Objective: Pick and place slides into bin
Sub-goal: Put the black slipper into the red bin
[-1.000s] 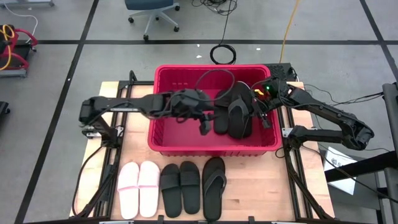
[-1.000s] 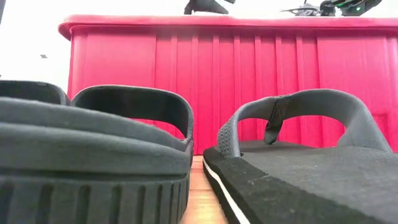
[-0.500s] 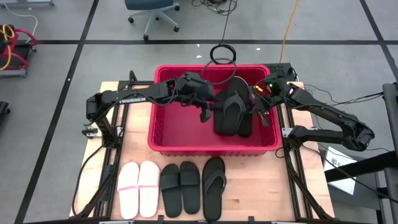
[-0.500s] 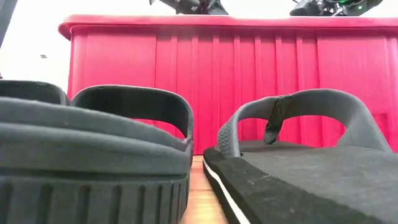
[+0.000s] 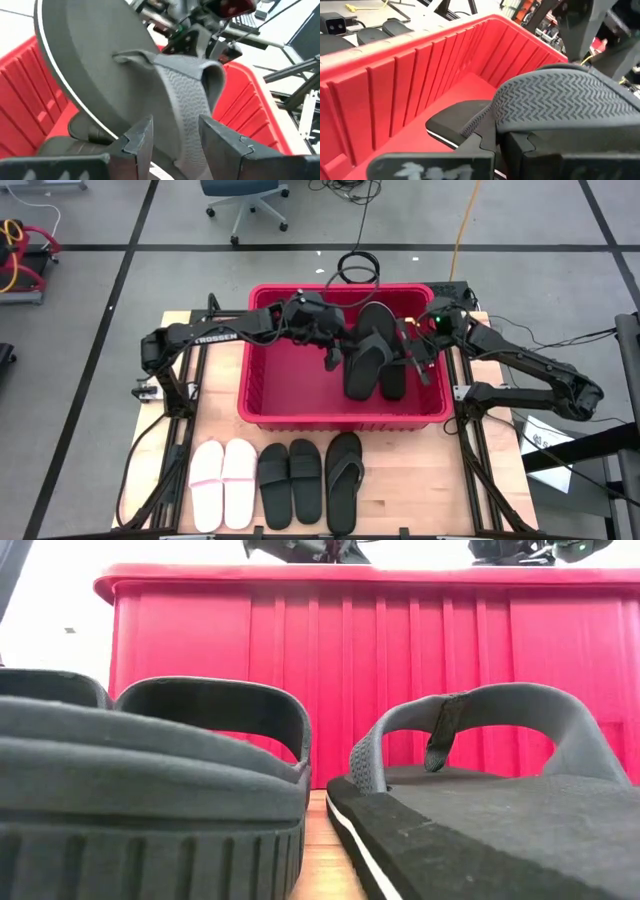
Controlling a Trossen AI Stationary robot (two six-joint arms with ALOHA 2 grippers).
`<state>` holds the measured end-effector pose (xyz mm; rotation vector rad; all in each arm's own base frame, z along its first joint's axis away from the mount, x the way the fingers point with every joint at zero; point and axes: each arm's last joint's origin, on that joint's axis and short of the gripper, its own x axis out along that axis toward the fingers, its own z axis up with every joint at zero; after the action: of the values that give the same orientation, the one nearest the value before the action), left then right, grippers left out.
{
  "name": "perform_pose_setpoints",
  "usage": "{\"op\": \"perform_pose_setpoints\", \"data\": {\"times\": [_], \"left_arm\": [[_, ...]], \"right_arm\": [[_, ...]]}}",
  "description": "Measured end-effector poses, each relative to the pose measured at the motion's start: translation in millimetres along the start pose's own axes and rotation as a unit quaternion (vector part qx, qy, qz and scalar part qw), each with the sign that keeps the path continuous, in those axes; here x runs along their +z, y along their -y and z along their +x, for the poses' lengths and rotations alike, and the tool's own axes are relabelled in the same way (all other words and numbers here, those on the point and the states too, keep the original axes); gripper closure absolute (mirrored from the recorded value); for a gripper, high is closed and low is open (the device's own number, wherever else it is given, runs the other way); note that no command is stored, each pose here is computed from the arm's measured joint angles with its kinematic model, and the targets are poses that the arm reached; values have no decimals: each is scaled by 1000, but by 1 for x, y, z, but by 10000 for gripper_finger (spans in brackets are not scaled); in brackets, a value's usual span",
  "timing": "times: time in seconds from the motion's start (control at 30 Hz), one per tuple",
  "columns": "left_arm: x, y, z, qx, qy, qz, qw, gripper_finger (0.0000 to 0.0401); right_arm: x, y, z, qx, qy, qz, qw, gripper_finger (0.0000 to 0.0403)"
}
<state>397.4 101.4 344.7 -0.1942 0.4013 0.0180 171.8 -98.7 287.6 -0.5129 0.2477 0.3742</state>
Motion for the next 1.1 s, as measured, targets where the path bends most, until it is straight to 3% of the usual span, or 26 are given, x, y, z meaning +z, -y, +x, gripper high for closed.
{"op": "perform_pose_setpoints", "data": {"times": [0.43, 0.87, 1.1], "left_arm": [[0, 4, 0, -50, -6, -39, 998, 247], [1, 19, 3, -92, -2, -30, 995, 248], [0, 20, 3, -94, -1, -7, 996, 303]], "right_arm": [[9, -2, 7, 9, 23, -35, 999, 403], [9, -2, 7, 8, 24, -36, 999, 403], [12, 1, 7, -2, 33, -30, 999, 403]]}}
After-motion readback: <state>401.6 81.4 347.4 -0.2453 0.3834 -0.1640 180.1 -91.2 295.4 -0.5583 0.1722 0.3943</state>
